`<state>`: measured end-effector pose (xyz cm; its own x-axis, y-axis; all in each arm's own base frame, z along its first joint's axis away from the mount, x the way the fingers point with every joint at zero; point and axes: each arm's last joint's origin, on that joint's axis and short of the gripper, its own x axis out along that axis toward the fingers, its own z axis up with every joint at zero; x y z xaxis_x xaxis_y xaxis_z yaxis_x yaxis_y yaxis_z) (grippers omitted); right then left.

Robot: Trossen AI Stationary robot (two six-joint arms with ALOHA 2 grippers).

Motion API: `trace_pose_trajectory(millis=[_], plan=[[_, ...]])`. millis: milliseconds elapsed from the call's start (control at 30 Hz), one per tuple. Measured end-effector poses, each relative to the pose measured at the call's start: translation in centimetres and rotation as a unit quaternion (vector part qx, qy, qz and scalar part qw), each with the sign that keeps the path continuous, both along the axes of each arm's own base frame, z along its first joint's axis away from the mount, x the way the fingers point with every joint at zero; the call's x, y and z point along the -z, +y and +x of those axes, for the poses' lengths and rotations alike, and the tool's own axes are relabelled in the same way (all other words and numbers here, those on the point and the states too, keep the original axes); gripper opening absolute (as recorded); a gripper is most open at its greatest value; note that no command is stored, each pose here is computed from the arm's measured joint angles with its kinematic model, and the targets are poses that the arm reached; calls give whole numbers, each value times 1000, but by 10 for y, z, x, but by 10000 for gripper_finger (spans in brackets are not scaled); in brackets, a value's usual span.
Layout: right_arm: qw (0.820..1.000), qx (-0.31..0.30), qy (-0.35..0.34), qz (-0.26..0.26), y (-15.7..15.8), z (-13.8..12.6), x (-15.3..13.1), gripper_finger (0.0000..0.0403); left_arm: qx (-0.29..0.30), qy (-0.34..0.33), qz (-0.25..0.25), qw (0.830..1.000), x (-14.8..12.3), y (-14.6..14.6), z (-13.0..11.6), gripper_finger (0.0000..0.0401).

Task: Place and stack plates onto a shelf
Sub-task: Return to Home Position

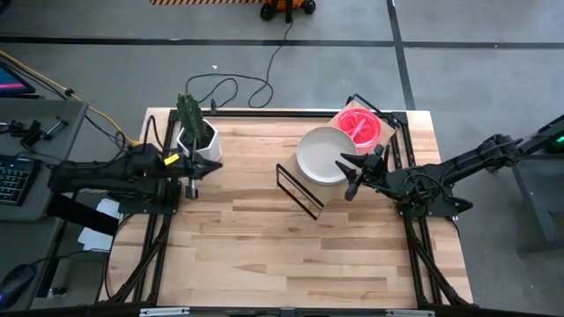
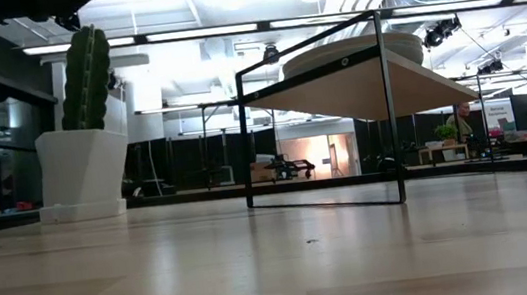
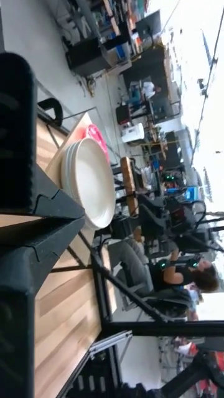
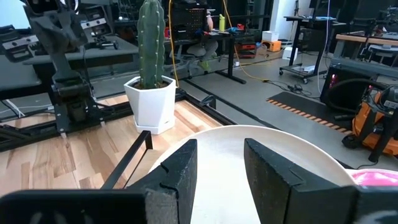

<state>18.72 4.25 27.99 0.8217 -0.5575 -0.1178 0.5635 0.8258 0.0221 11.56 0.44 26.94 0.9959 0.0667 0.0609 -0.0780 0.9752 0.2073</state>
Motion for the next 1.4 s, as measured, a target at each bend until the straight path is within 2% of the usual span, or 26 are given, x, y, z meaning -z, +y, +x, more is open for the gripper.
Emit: trace_pose_trajectory(millis=[367,567,733,967,1100,1267,1400], plan=[[1000,1,-5,8,0,0,0,119,-7,22,2,1000,5,1,13,0],[1000,1,-6,8,0,0,0,119,-12,16,-5,1000,4,1,14,0],[999,4,-20,30,0,0,0,119,-12,15,-5,1000,4,1,14,0],[1000,6,-12,23,0,0,1,117,-12,14,-5,1000,3,1,14,0],[1000,21,3,15,-2,-7,2,89,-12,14,-5,1000,3,1,14,0],[1000,13,16,23,-2,-25,1,11,-14,14,-11,1000,3,1,14,0],[999,6,28,27,0,-41,8,18,-15,14,-11,1000,3,1,14,0]])
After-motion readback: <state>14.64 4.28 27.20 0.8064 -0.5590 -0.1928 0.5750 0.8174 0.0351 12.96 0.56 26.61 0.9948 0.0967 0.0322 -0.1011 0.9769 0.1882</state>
